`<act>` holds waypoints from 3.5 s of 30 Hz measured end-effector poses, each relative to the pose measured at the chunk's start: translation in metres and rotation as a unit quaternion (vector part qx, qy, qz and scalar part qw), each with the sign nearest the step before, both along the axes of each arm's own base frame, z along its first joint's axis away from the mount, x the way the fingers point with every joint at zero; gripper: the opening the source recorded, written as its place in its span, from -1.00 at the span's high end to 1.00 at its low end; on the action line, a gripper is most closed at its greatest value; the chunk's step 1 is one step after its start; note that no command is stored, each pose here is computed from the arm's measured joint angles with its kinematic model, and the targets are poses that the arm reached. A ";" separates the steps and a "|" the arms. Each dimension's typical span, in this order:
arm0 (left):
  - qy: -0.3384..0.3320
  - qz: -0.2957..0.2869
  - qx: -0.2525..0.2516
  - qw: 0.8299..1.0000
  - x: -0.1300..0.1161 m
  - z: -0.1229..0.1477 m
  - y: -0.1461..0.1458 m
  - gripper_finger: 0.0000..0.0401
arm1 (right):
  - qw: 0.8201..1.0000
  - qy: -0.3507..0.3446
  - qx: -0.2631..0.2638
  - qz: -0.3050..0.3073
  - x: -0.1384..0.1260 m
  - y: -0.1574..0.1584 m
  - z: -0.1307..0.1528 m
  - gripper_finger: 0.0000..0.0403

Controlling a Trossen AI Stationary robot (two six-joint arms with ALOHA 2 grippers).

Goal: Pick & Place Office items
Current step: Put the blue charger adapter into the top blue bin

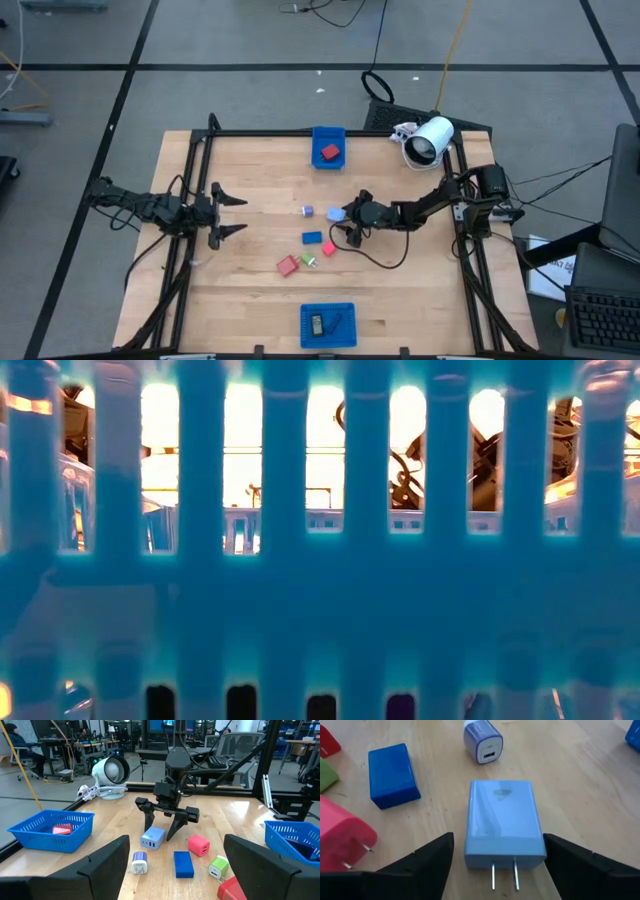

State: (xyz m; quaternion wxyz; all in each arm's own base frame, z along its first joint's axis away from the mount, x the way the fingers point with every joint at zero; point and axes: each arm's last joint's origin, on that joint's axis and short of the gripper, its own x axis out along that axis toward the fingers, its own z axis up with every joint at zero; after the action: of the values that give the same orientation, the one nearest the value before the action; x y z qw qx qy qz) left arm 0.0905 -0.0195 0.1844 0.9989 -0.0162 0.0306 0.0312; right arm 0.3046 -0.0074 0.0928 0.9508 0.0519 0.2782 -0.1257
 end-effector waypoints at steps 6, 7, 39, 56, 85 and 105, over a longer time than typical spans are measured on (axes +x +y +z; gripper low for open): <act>0.000 0.000 0.000 1.000 0.000 0.000 0.000 -0.55 | 1.000 0.013 0.001 0.000 -0.001 0.000 -0.002 -0.31; 0.000 0.000 0.000 1.000 0.000 0.000 0.000 -0.54 | 1.000 0.014 0.001 0.000 -0.002 0.000 -0.002 -0.30; 0.000 0.000 0.000 1.000 0.000 0.000 0.000 -0.57 | 0.999 -0.032 0.019 -0.040 0.002 -0.004 0.004 -0.56; 0.000 0.000 0.000 1.000 0.000 0.000 0.000 -0.56 | 1.000 -0.016 -0.008 -0.005 0.002 0.004 0.003 -0.28; 0.001 0.000 0.000 1.000 0.000 0.000 0.000 -0.51 | 0.998 -0.055 -0.003 -0.006 0.003 0.004 0.021 -0.04; 0.000 0.000 0.000 1.000 0.000 0.000 0.000 -0.60 | 0.996 -0.083 -0.006 0.014 -0.010 0.006 0.066 -0.04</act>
State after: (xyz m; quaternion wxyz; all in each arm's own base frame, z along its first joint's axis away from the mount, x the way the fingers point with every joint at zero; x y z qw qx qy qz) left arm 0.0905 -0.0194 0.1844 0.9989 -0.0161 0.0310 0.0312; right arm 0.2949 -0.0015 0.1589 0.9726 0.0531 0.1982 -0.1096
